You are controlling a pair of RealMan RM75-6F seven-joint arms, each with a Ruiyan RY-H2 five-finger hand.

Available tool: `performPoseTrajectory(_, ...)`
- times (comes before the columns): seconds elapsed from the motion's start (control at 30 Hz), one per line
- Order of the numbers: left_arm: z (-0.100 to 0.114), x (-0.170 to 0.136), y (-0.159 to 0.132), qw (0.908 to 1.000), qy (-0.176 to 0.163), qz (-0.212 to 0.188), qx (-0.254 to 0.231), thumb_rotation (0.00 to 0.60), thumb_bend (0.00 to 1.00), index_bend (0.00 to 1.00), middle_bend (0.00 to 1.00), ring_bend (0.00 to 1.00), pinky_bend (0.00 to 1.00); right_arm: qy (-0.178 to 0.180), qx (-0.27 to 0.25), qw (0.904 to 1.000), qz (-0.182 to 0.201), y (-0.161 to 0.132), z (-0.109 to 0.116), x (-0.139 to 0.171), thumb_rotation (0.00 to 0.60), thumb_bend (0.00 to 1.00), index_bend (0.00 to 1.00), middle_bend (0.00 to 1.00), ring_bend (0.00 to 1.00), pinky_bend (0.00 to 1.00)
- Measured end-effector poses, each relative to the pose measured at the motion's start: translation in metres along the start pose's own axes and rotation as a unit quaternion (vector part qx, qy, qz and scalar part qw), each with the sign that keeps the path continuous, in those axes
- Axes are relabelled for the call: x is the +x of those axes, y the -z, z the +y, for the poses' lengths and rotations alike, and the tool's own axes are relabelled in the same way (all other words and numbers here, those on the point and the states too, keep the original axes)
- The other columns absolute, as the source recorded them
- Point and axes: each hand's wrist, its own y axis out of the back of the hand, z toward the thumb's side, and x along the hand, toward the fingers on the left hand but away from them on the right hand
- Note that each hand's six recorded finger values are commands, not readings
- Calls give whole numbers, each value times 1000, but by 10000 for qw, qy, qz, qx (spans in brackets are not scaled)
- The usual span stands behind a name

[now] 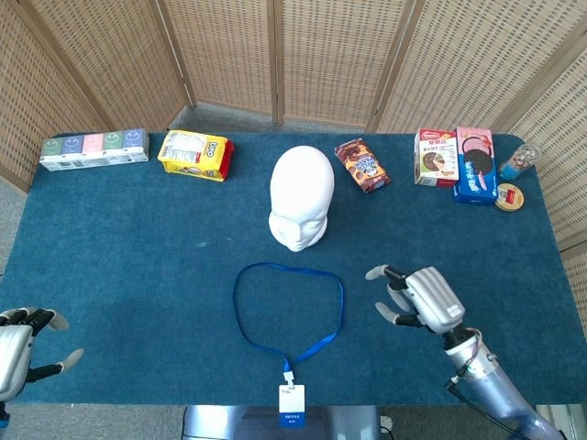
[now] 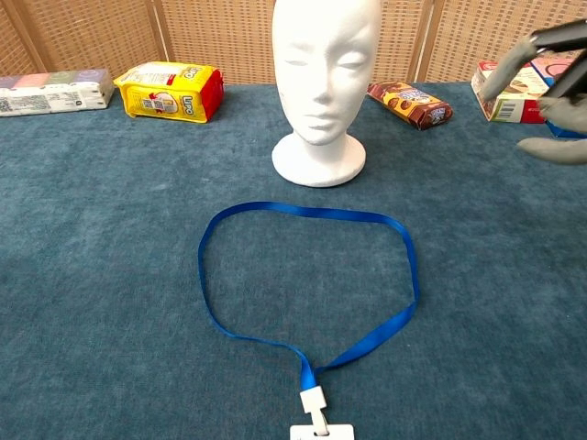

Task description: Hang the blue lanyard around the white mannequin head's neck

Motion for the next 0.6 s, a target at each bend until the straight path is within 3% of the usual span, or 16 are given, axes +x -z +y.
performPoseTrajectory(0.27, 3, 5, -1, 10000, 2, -17, 39, 469, 114, 483, 487, 364, 278, -484, 548, 9963, 450, -9, -24, -25, 600, 347, 424, 980, 1000, 1000)
performPoseTrajectory(0.6, 5, 7, -6, 9999, 5, -109, 59, 469, 114, 483, 487, 364, 278, -1105, 1535, 9782, 861, -14, -55, -49, 600, 360, 425, 980, 1000, 1000)
